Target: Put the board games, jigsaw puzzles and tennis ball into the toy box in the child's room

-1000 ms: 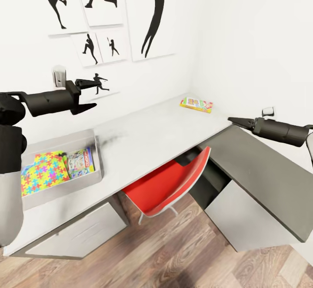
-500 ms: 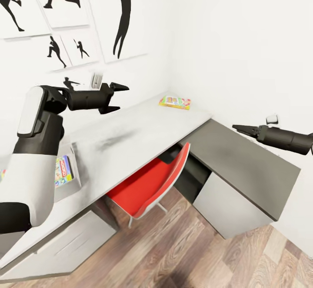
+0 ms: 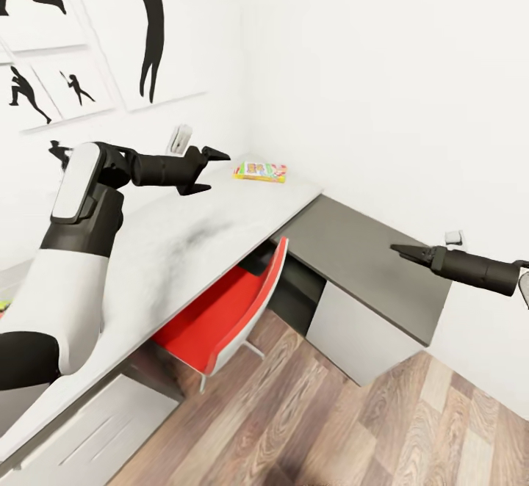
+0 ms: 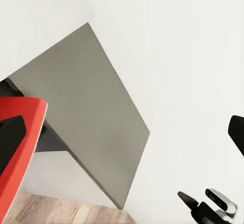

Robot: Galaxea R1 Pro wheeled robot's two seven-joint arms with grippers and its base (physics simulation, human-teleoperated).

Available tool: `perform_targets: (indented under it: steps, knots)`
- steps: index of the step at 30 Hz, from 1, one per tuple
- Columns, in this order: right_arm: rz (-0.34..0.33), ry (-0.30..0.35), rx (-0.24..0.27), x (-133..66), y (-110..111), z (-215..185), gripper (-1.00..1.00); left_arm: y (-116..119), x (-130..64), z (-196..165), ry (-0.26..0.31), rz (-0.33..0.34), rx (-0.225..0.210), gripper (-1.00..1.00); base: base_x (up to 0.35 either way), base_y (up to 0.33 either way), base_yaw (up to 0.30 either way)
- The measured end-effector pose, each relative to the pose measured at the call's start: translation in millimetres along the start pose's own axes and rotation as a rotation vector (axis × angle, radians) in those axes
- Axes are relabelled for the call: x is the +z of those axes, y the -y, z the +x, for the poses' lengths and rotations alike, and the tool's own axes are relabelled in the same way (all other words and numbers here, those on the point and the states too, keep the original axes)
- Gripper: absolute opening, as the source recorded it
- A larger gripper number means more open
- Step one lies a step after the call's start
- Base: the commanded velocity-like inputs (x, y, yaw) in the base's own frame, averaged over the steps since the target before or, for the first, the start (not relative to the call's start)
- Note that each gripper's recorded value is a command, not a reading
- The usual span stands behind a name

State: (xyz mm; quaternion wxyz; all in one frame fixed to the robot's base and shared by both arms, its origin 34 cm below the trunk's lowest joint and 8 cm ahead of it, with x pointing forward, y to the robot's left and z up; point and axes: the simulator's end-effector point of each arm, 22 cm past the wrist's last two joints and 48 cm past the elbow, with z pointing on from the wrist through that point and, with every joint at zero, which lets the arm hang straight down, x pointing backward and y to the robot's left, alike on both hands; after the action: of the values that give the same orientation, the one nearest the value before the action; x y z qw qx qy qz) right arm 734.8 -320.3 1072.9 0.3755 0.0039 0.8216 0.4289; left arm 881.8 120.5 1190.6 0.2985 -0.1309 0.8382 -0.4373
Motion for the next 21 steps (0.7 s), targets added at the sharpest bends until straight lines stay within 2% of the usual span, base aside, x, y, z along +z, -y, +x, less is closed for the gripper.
perform_targets:
  steps: [3,10,15,21]
  knots:
    - [0.005,0.001,0.002,-0.2,3.6,3.9,1.00,-0.9,0.3,-0.1,0.000,-0.005,0.003,1.00,0.000,0.000,-0.288]
    - [0.057,0.019,0.006,-1.7,30.0,19.2,1.00,-7.9,-3.2,-5.8,0.009,-0.031,0.015,1.00,0.000,0.000,-0.249]
    - [0.103,0.025,0.026,-3.3,51.4,28.2,1.00,-14.7,-8.2,-11.8,0.019,-0.046,0.018,1.00,0.000,0.000,-0.117]
    - [0.127,0.025,0.048,-3.3,63.8,35.3,1.00,-16.8,-10.4,-14.1,0.022,-0.051,0.021,1.00,0.002,0.001,-0.056]
